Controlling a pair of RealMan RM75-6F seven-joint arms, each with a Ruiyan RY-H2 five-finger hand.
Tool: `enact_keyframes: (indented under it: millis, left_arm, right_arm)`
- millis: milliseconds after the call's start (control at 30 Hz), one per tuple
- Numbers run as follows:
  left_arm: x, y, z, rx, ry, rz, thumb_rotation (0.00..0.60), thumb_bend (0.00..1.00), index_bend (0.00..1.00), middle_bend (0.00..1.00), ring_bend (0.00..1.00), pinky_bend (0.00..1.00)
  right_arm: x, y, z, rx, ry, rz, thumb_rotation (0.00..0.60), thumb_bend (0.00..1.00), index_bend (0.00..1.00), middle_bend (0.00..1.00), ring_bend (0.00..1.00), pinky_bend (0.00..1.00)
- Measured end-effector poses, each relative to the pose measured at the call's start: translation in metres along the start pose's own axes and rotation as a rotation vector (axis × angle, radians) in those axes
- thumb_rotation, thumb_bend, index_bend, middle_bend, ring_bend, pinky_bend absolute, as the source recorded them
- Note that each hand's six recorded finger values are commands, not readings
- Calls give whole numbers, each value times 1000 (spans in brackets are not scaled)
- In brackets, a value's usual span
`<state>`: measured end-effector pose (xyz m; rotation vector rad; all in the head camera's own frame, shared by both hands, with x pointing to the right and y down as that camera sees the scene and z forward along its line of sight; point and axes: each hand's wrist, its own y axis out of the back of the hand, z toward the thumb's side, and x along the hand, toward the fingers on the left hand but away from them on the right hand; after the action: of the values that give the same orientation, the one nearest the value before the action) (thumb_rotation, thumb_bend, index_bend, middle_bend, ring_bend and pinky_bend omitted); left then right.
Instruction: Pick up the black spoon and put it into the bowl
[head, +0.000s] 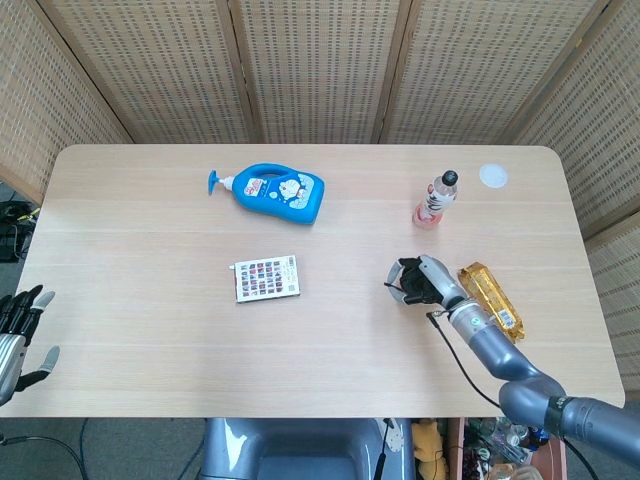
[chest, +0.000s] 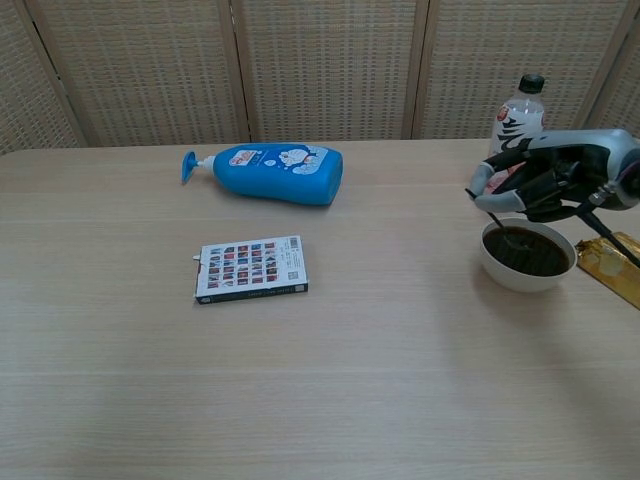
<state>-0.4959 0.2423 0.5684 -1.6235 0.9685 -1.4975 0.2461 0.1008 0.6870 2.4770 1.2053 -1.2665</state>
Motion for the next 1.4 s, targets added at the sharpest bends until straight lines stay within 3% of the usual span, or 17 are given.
enact_keyframes:
  millis: [333, 933, 1400]
  left_arm:
    - [-2, 0, -3, 4, 10, -1, 600, 420, 0, 0, 0, 0]
    - [-3, 1, -3, 10, 14, -4, 600, 419, 0, 0, 0, 0]
    - [-2, 1, -1, 9, 10, -3, 600, 419, 0, 0, 0, 0]
  right_arm:
    - [-23, 8, -16, 1, -46, -45, 600, 687, 668, 950, 958, 1000]
    - [-40, 23, -55, 118, -133, -144, 600, 693, 671, 951, 958, 1000]
    - [-33, 9, -63, 143, -150, -95, 600, 693, 671, 951, 958, 1000]
